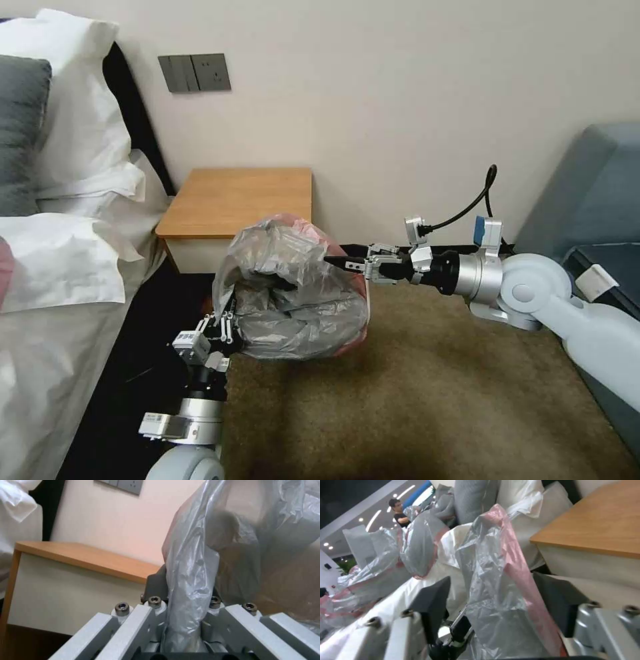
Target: Pick up the garbage bag from the table and place it over the trash can.
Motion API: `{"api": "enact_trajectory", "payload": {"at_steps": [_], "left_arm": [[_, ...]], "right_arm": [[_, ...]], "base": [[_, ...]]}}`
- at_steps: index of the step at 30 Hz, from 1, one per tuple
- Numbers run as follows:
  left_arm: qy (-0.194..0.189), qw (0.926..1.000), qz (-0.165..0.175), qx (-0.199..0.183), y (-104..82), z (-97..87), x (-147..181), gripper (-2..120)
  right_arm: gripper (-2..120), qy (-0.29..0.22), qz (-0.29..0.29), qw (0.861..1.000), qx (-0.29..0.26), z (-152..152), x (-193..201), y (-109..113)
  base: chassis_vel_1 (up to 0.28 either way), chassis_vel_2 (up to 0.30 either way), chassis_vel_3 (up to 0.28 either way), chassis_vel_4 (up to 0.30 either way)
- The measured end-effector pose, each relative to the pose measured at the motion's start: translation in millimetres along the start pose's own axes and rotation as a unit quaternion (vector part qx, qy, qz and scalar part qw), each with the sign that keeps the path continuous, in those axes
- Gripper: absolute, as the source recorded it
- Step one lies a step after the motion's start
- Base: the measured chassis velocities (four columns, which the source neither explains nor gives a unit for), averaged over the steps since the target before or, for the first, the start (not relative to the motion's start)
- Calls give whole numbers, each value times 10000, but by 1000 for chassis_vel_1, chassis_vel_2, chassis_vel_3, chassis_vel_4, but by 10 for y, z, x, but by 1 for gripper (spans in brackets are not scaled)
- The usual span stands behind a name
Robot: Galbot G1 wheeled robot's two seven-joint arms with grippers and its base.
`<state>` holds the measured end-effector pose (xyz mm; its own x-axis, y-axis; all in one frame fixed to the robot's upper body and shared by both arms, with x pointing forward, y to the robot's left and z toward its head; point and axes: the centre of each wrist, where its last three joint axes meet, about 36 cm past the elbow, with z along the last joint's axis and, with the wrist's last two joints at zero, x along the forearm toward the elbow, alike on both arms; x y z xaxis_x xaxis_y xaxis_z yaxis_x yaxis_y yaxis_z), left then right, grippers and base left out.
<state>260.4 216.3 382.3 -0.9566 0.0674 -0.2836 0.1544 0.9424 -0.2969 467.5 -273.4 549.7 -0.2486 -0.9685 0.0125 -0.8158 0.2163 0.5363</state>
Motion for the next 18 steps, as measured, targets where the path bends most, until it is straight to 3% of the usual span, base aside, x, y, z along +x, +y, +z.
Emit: {"api": "enact_trajectory", "payload": {"at_steps": [5, 9, 11, 13, 18], "left_arm": [[-7, 10000, -6, -3, -3, 0, 0, 9], [-8, 10000, -12, -1, -5, 4, 2, 9], [-3, 10000, -20, -3, -8, 10, 6, 9], [-1, 10000, -19, -6, -8, 11, 7, 9], [22, 10000, -33, -22, -15, 28, 20, 9]], "right_arm": [[44, -30, -45, 10000, -18, 14, -20, 19], [37, -49, -47, 10000, -34, 31, -28, 20], [23, -105, -56, 9999, -35, 51, -38, 16], [22, -115, -57, 9999, -33, 52, -39, 15], [0, -236, -118, 9997, -15, -25, -49, 25]], "base": [[0, 0, 0, 0], [0, 0, 0, 0], [0, 0, 0, 0], [0, 0, 0, 0], [0, 0, 0, 0]]}}
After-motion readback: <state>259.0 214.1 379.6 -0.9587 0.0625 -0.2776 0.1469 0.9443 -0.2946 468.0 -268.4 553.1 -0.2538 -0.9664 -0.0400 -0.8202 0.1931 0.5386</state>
